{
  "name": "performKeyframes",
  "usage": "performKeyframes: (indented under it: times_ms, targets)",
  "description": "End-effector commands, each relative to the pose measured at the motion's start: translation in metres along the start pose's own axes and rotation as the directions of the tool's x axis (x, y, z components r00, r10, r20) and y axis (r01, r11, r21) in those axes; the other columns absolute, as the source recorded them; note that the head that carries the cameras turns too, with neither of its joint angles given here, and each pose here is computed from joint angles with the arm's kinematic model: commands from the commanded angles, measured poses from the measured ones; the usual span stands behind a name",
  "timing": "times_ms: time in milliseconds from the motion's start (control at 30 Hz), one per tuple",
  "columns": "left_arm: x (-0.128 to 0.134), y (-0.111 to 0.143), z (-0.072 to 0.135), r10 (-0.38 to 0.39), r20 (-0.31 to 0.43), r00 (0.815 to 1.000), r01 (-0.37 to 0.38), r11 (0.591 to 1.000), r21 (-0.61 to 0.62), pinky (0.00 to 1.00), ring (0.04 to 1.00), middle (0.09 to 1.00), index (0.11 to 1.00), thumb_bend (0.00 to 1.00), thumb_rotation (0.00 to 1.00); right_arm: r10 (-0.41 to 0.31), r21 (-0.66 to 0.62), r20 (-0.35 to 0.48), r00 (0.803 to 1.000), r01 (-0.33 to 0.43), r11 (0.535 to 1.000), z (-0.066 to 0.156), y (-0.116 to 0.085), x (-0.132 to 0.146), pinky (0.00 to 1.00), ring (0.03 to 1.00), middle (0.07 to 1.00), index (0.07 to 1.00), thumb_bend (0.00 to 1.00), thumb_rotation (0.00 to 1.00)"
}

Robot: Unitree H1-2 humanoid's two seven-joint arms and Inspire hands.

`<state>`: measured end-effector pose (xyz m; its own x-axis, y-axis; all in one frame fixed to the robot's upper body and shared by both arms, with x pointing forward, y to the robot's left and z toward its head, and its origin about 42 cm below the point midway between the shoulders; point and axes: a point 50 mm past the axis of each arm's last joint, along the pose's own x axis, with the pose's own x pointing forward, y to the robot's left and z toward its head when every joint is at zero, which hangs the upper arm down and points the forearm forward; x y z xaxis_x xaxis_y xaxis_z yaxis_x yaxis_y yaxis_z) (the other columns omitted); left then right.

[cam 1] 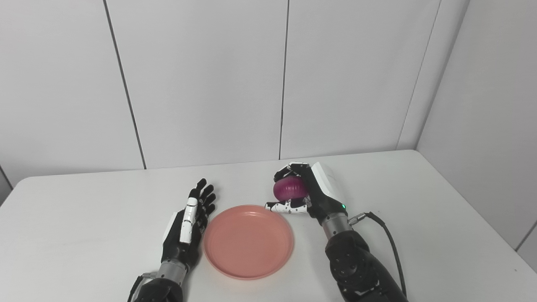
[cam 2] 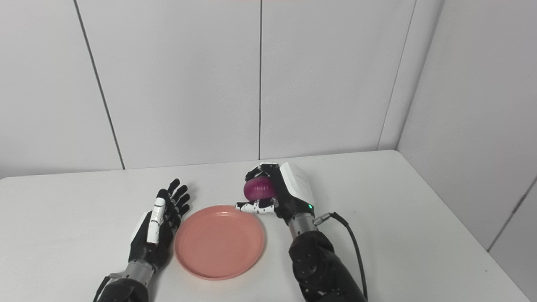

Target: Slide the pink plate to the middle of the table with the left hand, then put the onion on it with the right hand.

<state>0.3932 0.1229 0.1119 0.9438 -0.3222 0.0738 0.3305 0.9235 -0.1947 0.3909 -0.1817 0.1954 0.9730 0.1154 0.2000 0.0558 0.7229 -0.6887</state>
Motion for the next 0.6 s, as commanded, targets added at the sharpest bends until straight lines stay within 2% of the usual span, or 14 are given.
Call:
performKeyframes:
  times_ms: [0, 133, 500, 567]
  targets:
    - [0.014, -0.007, 0.026, -0.024, 0.087, 0.996, 0.023, 1.000, 0.017, 0.99, 0.982, 0.979, 0.975, 0.60, 1.00, -0.031, 0.005, 0.133, 0.991, 0.031, 1.000, 0.027, -0.006, 0.016, 0.18, 0.400, 0.508, 0.488, 0.51, 0.00]
    - [0.014, -0.006, 0.026, -0.026, 0.098, 0.995, 0.022, 0.999, 0.040, 1.00, 0.985, 0.980, 0.974, 0.59, 1.00, 0.011, -0.011, 0.139, 0.990, -0.010, 1.000, 0.032, 0.008, 0.017, 0.15, 0.400, 0.506, 0.488, 0.51, 0.00]
    - [0.012, -0.005, 0.026, -0.015, 0.106, 0.994, 0.007, 0.997, 0.077, 1.00, 0.982, 0.976, 0.964, 0.57, 1.00, 0.109, -0.031, 0.140, 0.984, -0.106, 0.994, 0.023, 0.040, 0.015, 0.23, 0.405, 0.514, 0.488, 0.51, 0.00]
    - [0.012, -0.005, 0.026, -0.012, 0.104, 0.994, 0.004, 0.997, 0.083, 0.99, 0.979, 0.975, 0.963, 0.57, 1.00, 0.116, -0.042, 0.144, 0.983, -0.111, 0.993, 0.021, 0.045, 0.013, 0.24, 0.367, 0.467, 0.540, 0.50, 0.00]
